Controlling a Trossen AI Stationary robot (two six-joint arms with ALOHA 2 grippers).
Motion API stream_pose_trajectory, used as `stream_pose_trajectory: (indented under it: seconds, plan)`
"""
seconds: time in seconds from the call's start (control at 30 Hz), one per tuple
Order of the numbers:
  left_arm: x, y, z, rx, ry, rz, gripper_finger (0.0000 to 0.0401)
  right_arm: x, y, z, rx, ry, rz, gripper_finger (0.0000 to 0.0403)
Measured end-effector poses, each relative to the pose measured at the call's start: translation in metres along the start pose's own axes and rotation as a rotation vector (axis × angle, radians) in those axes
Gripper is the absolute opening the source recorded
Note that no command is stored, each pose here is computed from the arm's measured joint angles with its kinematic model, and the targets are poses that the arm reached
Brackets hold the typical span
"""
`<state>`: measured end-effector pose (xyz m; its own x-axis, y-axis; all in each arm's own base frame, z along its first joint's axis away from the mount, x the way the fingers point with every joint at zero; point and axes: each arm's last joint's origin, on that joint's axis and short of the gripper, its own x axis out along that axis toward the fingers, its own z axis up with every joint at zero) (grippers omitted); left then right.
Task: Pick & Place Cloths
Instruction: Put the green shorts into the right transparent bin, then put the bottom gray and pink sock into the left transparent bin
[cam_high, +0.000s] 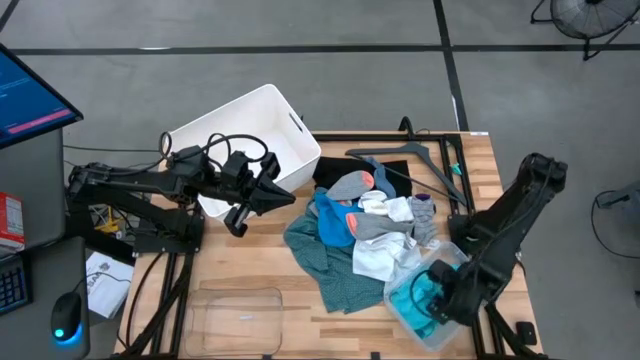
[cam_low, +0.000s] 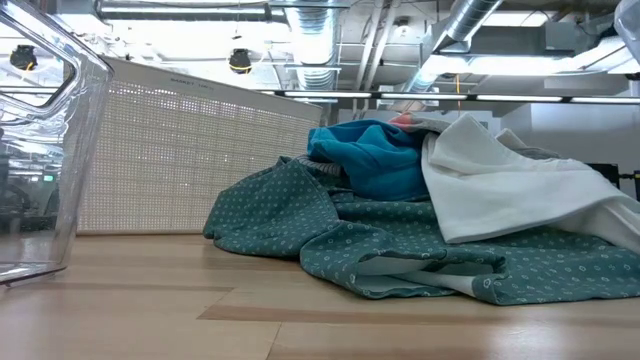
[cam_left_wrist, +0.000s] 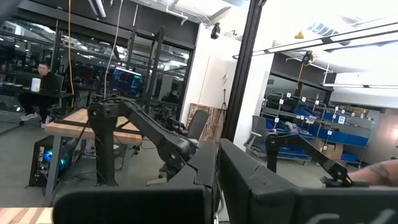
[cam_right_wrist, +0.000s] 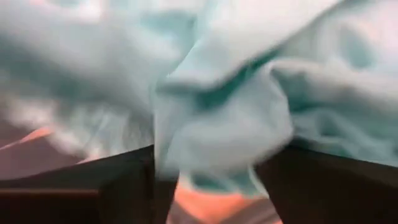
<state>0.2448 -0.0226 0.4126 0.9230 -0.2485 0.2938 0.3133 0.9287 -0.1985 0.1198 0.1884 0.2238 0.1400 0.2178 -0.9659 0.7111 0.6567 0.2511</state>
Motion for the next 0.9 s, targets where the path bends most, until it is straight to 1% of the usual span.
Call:
stream_pose_trajectory:
  seconds: [0.1, 0.17, 0.27, 0.4, 0.5, 0.6, 0.67, 0.73, 0.83, 0.9]
  plan:
    - [0.000, 0.000, 0.000, 0.000, 0.000, 0.000, 0.0004, -0.020, -0.006, -0.002, -0.015, 0.030, 0.094, 0.0239]
    - [0.000, 0.000, 0.000, 0.000, 0.000, 0.000, 0.0004, -0.033, -0.011, -0.003, -0.017, 0.051, 0.158, 0.0251]
    - [0.000, 0.000, 0.000, 0.000, 0.000, 0.000, 0.0004, -0.052, -0.019, -0.001, 0.004, 0.082, 0.248, 0.0255]
    - [0.000, 0.000, 0.000, 0.000, 0.000, 0.000, 0.0004, -0.077, -0.029, 0.001, 0.006, 0.122, 0.400, 0.0255]
    - [0.000, 0.000, 0.000, 0.000, 0.000, 0.000, 0.0004, -0.095, -0.036, 0.007, 0.033, 0.093, 0.547, 0.0255]
    - [0.000, 0.000, 0.000, 0.000, 0.000, 0.000, 0.0004, -0.113, -0.038, 0.016, 0.058, -0.026, 0.729, 0.0255]
    - [0.000, 0.000, 0.000, 0.000, 0.000, 0.000, 0.0004, -0.125, -0.037, 0.022, 0.037, -0.157, 0.856, 0.0255]
    - [0.000, 0.000, 0.000, 0.000, 0.000, 0.000, 0.0004, -0.138, -0.035, 0.029, 0.002, -0.322, 0.972, 0.0255]
    - [0.000, 0.000, 0.000, 0.000, 0.000, 0.000, 0.0004, -0.159, -0.031, 0.039, -0.074, -0.576, 1.092, 0.0255]
    - [0.000, 0.000, 0.000, 0.000, 0.000, 0.000, 0.0004, -0.167, -0.029, 0.046, -0.121, -0.722, 1.112, 0.0255]
